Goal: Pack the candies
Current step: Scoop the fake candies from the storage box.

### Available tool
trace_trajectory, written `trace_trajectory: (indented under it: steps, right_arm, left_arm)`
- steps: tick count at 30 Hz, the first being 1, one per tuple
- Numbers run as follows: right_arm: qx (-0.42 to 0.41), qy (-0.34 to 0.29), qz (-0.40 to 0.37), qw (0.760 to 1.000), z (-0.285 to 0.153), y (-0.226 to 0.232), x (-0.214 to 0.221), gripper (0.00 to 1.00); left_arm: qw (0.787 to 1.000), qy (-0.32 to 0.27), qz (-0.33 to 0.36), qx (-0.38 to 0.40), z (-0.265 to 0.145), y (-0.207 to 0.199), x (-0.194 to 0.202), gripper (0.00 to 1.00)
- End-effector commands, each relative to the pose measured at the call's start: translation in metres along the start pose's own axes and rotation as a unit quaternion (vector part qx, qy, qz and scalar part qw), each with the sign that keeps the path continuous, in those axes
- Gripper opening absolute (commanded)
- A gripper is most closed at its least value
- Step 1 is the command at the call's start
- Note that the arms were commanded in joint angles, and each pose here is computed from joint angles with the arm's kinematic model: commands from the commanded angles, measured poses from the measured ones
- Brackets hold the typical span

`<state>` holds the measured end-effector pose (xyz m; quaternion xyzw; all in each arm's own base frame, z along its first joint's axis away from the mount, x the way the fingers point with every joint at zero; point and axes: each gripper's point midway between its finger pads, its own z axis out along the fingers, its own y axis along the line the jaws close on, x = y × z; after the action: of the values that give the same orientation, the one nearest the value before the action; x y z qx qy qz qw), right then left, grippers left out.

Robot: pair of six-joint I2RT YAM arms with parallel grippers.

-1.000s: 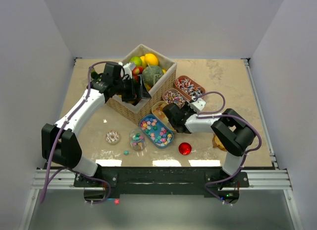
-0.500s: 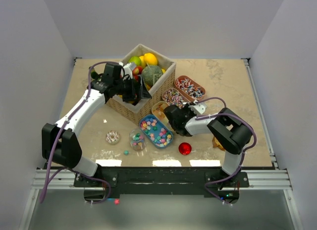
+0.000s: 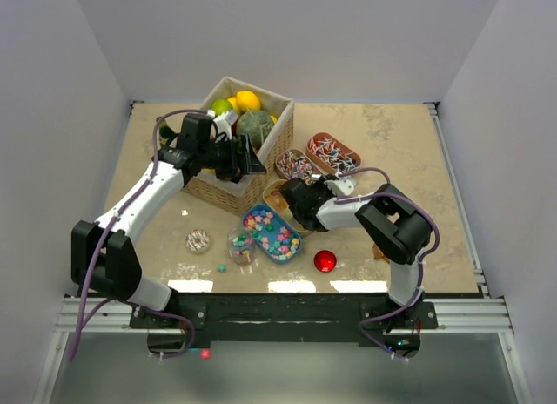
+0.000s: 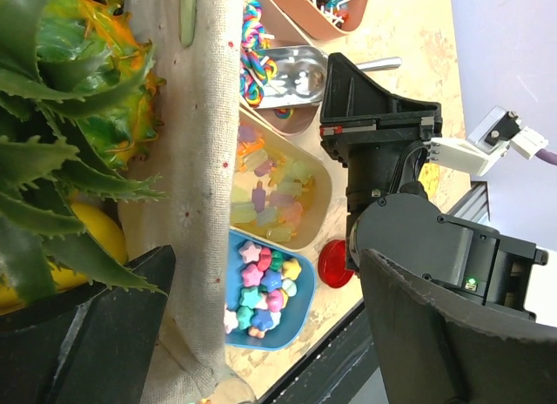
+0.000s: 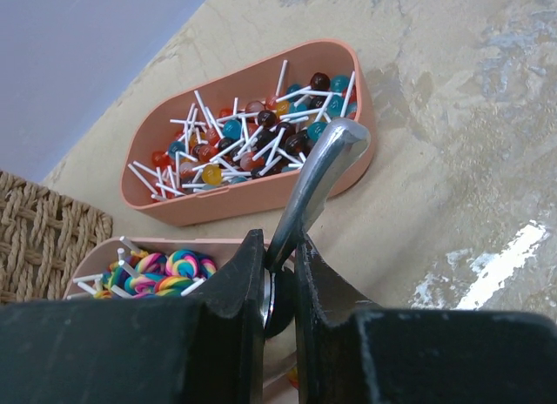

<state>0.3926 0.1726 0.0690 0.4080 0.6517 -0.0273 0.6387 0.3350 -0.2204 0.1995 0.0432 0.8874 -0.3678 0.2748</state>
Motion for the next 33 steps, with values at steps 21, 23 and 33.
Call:
trace_trajectory:
  steps: [21,23,33]
  right_arm:
    - [-0.055,0.185,0.069,0.979,-0.043,0.004,0.087,0.00]
    - [-0.064,0.189,0.077,0.977,-0.044,0.007,0.087,0.00]
    - [-0.079,0.186,0.129,0.971,-0.044,0.015,0.083,0.00]
  left_arm:
    - [0.998,0.015,0.013,-0.062,-0.010,0.027,0.019,0.89]
    - [0.998,0.014,0.012,-0.060,-0.008,0.027,0.018,0.89]
    - [0.999,-0.015,0.011,-0.043,-0.010,0.015,0.004,0.92]
